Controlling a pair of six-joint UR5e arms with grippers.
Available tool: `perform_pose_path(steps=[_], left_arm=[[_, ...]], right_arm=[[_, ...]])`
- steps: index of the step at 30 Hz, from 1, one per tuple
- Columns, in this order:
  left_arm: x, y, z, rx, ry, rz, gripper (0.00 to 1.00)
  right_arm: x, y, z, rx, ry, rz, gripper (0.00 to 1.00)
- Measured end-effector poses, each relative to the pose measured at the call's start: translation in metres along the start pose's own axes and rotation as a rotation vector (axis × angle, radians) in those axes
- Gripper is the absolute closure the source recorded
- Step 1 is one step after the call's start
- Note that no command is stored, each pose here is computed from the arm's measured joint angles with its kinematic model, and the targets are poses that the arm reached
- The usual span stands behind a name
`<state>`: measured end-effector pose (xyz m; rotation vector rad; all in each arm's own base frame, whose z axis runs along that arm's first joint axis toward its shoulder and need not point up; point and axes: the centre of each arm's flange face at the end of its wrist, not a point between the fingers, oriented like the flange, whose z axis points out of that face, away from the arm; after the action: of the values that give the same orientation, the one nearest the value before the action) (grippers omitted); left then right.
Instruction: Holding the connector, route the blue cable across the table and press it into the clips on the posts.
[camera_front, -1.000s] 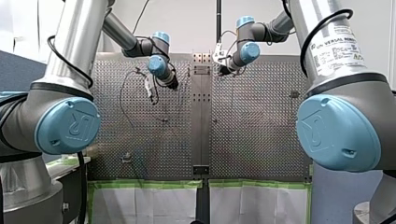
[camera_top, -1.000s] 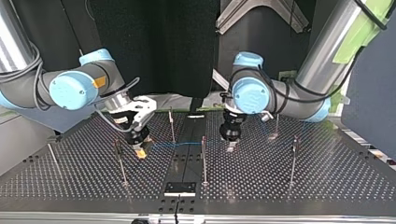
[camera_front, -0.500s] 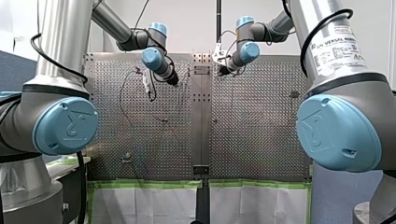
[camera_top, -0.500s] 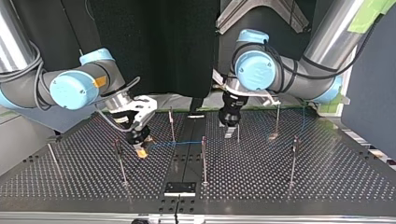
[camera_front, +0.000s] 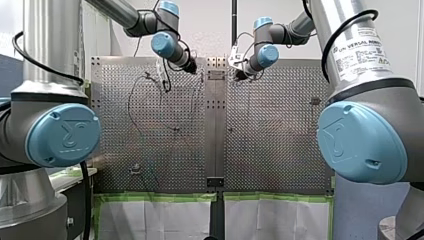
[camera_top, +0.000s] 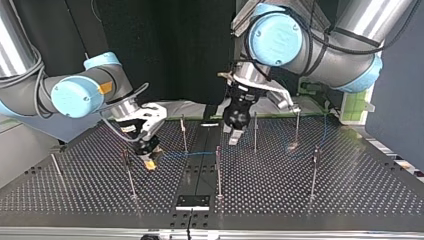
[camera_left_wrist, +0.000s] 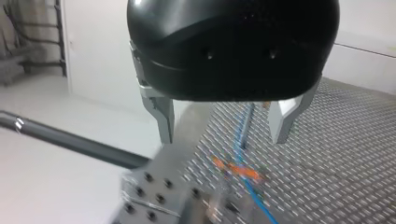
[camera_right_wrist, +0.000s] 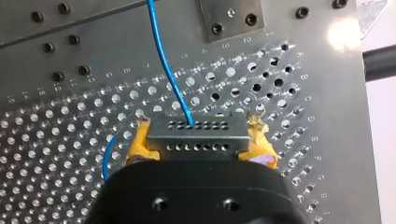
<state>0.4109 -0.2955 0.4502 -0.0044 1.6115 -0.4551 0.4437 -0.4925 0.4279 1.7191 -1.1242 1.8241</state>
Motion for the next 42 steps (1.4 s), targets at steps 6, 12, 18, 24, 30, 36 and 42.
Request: perform_pose_path(steps=[6,12,18,24,30,36,42], left_arm=[[-0.023,-0.024,-0.013,0.023,-0.051,0.006,0.00],[-0.019,-0.047,-0.007,0.017,-0.032,0.041,0.00],[-0.008,-0.068,0.000,0.009,-0.002,0.078,0.00],[0.002,-0.093,0.009,0.008,-0.001,0.091,0.00],[0.013,-0.116,0.014,0.005,0.013,0.112,0.00],[0.023,-0.131,0.024,-0.018,0.019,0.124,0.00],[0.027,-0.124,0.047,-0.080,0.011,0.129,0.00]], right_arm=[[0.002,0.005,0.000,-0.008,0.004,0.001,1.00],[0.003,0.007,0.000,-0.011,0.003,0.002,1.00],[0.003,0.007,-0.001,-0.011,0.003,0.003,1.00],[0.004,0.008,-0.001,-0.014,0.003,0.003,1.00],[0.004,0.008,-0.001,-0.014,0.003,0.003,1.00],[0.004,0.008,-0.001,-0.013,0.003,0.003,1.00],[0.004,0.009,-0.001,-0.014,0.003,0.003,1.00]])
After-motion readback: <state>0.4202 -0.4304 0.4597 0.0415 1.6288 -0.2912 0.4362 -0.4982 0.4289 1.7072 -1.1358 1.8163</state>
